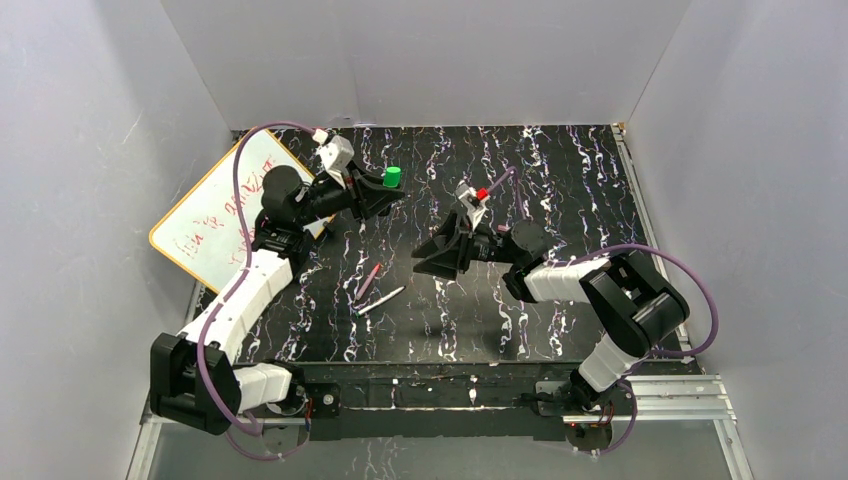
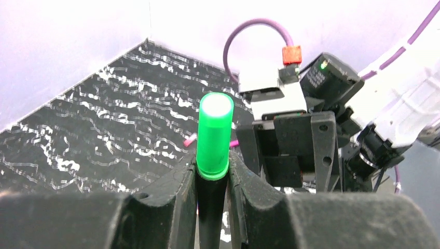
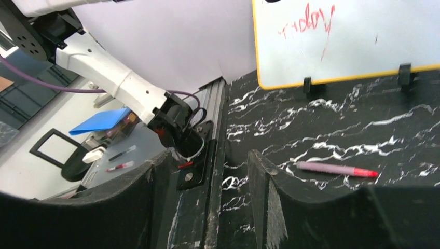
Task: Insert the pens into the pen caps
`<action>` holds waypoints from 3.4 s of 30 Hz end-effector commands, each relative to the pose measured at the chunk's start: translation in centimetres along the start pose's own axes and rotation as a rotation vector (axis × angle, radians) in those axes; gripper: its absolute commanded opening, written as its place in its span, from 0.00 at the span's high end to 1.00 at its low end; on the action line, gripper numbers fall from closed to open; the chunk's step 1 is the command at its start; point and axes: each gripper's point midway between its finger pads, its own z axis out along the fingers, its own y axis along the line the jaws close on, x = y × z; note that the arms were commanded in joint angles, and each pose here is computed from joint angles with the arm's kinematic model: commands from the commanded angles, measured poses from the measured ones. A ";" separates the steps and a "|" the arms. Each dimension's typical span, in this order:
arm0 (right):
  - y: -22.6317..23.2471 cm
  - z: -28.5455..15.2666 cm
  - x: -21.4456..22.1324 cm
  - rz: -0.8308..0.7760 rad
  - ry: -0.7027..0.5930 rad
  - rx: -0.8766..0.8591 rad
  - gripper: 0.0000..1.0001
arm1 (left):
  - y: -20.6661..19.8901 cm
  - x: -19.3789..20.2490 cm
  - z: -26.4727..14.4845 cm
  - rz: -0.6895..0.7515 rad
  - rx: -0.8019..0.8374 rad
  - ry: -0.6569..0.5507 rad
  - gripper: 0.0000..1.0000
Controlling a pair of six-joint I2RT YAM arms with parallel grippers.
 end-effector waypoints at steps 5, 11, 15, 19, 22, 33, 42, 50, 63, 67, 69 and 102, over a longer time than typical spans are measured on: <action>0.3 0.2 -5.6 -0.220 -0.255 0.043 0.38 | -2.7 -3.9 0.1 -0.048 0.133 -0.170 1.00; -0.6 0.5 -7.8 -0.276 -0.337 0.077 0.38 | -3.6 -4.1 -0.1 -0.085 0.169 -0.187 1.00; -0.2 1.2 -8.8 -0.297 -0.354 0.052 0.40 | -3.6 -3.7 -0.1 -0.098 0.168 -0.188 1.00; 0.7 1.9 -9.7 -0.320 -0.353 0.007 0.42 | -3.5 -3.4 -0.1 -0.105 0.167 -0.185 1.00; 1.2 2.3 -10.3 -0.335 -0.353 -0.015 0.43 | -3.6 -3.2 -0.2 -0.109 0.168 -0.184 1.00; 1.9 4.4 -11.1 -0.346 -0.331 -0.083 0.45 | -3.3 -2.1 -0.2 -0.127 0.155 -0.177 1.00; 2.2 5.7 -11.2 -0.345 -0.308 -0.115 0.48 | -3.3 -2.0 -0.2 -0.127 0.154 -0.181 1.00; 1.8 6.6 -10.7 -0.326 -0.295 -0.124 0.52 | -3.4 -2.2 -0.3 -0.129 0.157 -0.188 1.00; 1.9 7.2 -11.4 -0.328 -0.293 -0.145 0.66 | -3.5 -1.7 -0.4 -0.155 0.160 -0.188 1.00; 1.7 7.5 -11.4 -0.315 -0.276 -0.148 0.89 | -3.6 -1.7 -0.5 -0.155 0.161 -0.189 1.00; 1.7 7.6 -11.3 -0.309 -0.268 -0.151 0.98 | -3.7 -1.7 -0.5 -0.156 0.161 -0.190 1.00; 2.2 7.2 -10.4 -0.333 -0.233 -0.169 0.99 | -1.6 -7.4 -1.6 -0.039 0.102 -0.272 0.42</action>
